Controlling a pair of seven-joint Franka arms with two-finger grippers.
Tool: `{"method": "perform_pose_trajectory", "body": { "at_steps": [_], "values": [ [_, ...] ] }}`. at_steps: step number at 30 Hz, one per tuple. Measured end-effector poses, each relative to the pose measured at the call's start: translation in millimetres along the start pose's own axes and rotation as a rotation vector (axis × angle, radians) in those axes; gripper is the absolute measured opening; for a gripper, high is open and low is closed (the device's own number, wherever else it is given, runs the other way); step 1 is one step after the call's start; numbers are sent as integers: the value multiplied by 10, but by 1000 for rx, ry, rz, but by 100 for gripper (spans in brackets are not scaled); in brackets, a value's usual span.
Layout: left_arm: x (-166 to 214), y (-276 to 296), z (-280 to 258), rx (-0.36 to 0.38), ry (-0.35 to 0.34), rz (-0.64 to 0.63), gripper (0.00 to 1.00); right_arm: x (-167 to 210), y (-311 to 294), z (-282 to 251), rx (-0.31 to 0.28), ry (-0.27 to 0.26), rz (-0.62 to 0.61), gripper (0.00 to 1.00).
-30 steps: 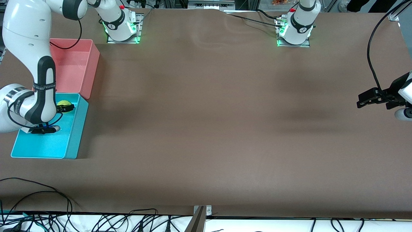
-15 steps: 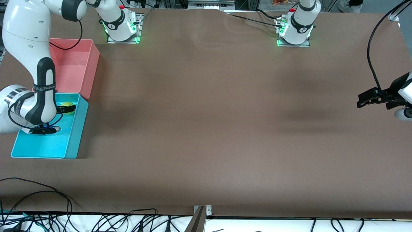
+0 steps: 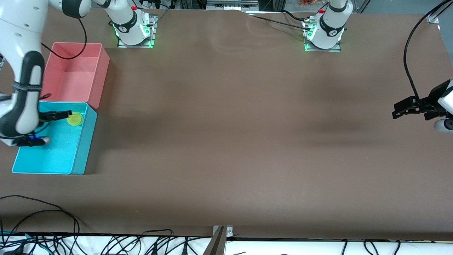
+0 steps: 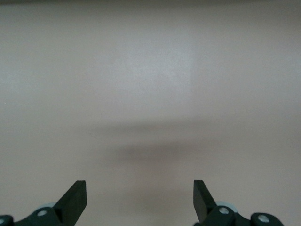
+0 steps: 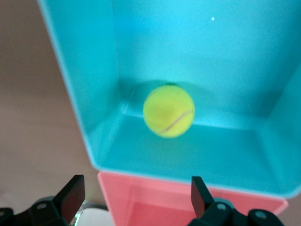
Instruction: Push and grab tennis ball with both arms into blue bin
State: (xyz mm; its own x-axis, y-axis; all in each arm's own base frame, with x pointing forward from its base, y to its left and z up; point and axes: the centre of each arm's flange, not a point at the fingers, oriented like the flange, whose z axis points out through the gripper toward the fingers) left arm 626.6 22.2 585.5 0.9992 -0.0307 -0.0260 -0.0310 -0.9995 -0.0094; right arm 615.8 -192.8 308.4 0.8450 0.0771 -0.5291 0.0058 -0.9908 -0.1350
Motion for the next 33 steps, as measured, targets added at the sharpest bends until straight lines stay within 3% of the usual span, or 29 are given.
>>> {"method": "perform_pose_trajectory", "body": {
  "at_steps": [7,23,33],
  "values": [
    [0,0,0,0,0,0,100,-190,-275,-502,-19,0,12,100],
    [0,0,0,-2,0,0,100,-451,-1743,-1222,-224,91,0,100],
    [-20,259,25,-19,-29,39,100,-632,-2025,-1500,-228,164,-49,100]
  ]
}}
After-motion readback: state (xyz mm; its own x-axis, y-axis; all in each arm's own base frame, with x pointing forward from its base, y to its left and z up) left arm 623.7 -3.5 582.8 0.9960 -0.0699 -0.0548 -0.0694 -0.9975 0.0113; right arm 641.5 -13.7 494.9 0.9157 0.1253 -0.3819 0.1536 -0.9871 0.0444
